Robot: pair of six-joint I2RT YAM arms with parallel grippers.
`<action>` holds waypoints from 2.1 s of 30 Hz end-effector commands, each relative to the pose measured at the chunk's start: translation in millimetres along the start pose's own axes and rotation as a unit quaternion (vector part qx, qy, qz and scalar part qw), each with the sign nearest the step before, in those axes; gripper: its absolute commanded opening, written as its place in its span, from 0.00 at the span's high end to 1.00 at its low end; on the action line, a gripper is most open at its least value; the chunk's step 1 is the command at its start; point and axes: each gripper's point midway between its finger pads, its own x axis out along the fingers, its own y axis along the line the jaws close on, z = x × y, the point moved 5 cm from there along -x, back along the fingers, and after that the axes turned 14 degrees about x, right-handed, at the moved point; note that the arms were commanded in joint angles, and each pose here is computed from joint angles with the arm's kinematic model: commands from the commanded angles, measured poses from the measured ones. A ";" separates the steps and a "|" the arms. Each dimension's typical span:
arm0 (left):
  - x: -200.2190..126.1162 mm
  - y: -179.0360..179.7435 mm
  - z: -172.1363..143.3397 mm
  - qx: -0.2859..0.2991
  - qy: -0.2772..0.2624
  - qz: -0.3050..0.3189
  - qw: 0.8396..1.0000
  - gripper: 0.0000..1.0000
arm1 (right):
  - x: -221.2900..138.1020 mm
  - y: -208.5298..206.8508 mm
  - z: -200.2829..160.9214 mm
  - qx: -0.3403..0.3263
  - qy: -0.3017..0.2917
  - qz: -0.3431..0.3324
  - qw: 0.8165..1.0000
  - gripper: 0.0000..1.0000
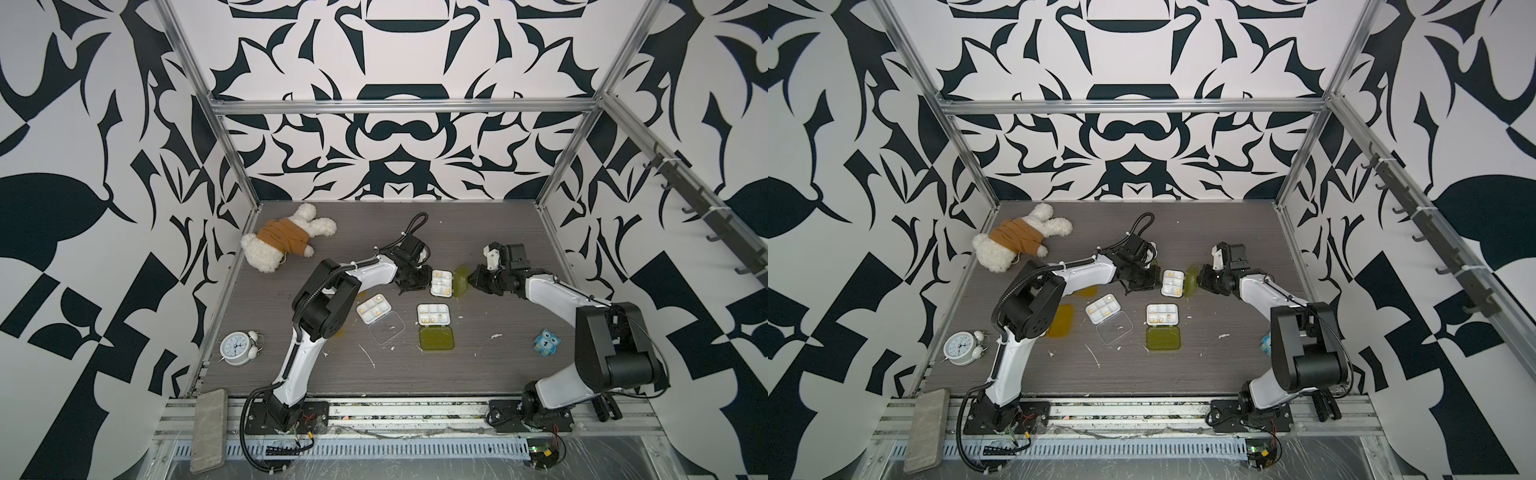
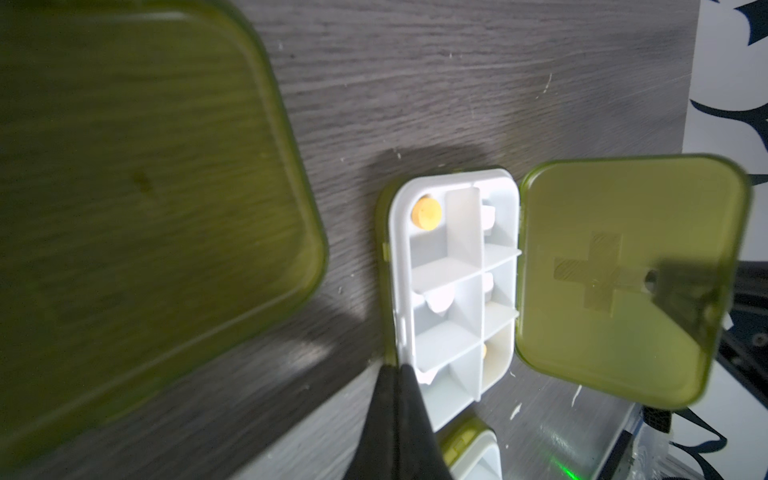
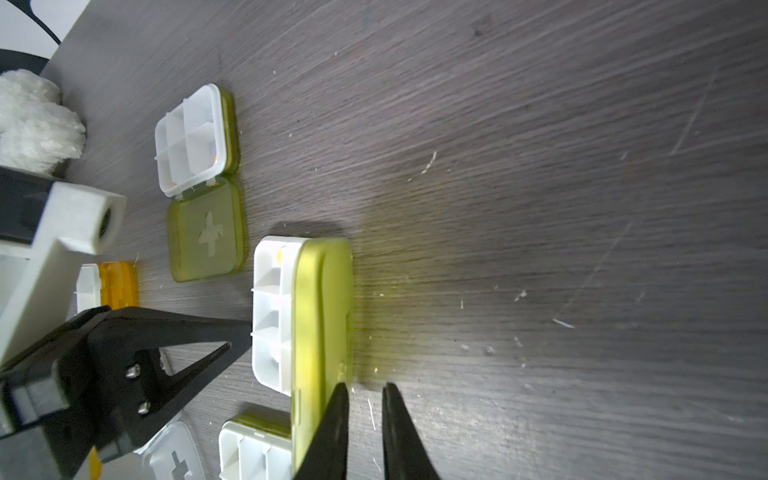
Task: Close pillboxes
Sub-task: Close the lid on the pillbox.
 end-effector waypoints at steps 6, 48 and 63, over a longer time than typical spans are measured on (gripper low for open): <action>3.5 3.0 -7.7 0.000 0.010 0.000 1.000 1.00 | -0.7 24.8 4.7 -0.030 -0.011 0.007 0.999 0.80; -29.8 -4.7 -7.6 0.021 -0.012 0.020 1.000 1.00 | 35.4 43.1 -6.8 -0.080 0.008 -0.054 0.995 0.70; -88.6 5.8 -34.2 0.041 -0.062 0.069 0.995 0.99 | 50.2 63.7 -14.7 -0.199 -0.003 -0.196 0.960 0.58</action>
